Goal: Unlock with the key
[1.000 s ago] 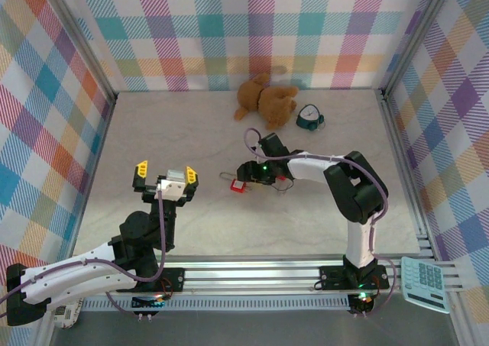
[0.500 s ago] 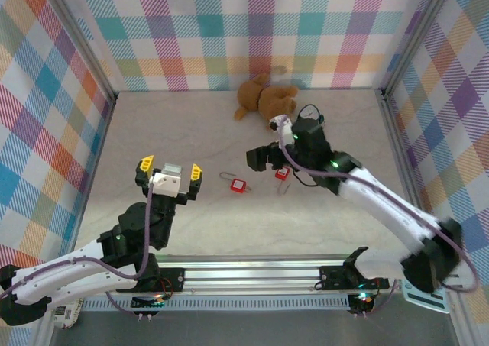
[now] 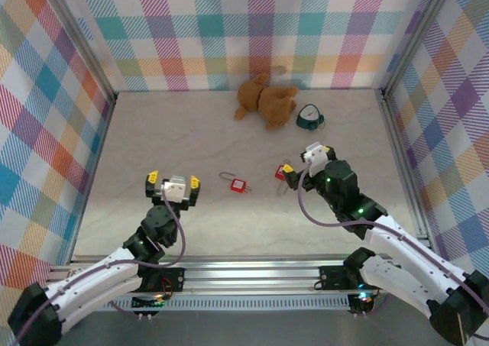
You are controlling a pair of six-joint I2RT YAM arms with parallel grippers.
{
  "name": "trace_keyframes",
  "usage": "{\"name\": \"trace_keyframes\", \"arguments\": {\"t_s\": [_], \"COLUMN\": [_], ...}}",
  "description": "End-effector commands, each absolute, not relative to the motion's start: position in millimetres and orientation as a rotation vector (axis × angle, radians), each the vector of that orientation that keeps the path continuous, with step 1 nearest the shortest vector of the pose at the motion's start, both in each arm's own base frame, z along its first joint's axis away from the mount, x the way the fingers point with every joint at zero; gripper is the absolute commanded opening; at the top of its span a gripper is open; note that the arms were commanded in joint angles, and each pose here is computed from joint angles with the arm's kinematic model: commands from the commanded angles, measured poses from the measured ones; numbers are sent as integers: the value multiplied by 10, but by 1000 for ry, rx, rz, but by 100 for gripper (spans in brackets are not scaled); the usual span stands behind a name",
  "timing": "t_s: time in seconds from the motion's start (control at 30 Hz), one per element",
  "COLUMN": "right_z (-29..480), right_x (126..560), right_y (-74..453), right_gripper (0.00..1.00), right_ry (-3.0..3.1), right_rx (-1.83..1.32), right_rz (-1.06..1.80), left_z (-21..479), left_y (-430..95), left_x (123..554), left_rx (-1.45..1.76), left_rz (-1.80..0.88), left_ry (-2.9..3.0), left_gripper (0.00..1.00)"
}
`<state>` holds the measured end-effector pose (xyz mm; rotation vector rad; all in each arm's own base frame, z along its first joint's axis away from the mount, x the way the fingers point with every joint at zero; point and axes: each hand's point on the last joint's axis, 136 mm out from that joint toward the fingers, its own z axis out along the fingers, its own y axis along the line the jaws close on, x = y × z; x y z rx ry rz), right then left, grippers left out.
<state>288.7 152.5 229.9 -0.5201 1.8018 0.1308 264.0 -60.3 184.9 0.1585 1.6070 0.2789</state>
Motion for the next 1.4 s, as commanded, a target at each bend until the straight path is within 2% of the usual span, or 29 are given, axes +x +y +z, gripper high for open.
{"name": "trace_keyframes", "arguments": {"t_s": [0.0, 0.07, 0.13, 0.43, 0.57, 0.6, 0.73, 0.97, 1.37], "right_z": [2508, 2304, 2120, 1452, 1287, 1276, 978, 901, 909], "right_x": [3057, 3127, 3181, 3356, 3625, 3679, 3859, 3978, 3979], "right_y": [1415, 1328, 1248, 694, 381, 419, 318, 220, 222], "right_gripper": [99, 99, 99, 99, 99, 99, 99, 99, 99], "right_ry": [1661, 1686, 1719, 1806, 1800, 1809, 1871, 1967, 1959], "right_rx": [-441, -418, -408, -301, -153, -151, -89, -37, -41], "right_rz": [125, 104, 77, -31, -27, 54, 67, 157, 153], "left_z": [1917, 1729, 1582, 1044, 960, 955, 872, 847, 850], "left_y": [-287, -126, -8, -82, -75, -70, -134, -83, -68], "left_x": [2796, 2947, 3064, 3652, 3714, 3757, 3924, 3974, 3968], "left_rx": [-39, -110, -150, -118, -123, -122, -86, -113, -118], "left_rz": [146, 34, 44, 69, 85, 93, 95, 78, 84], "left_ry": [1548, 1620, 1659, 1761, 1803, 1808, 1901, 1932, 1928], "left_gripper": [100, 100, 100, 100, 100, 100, 100, 100, 100]}}
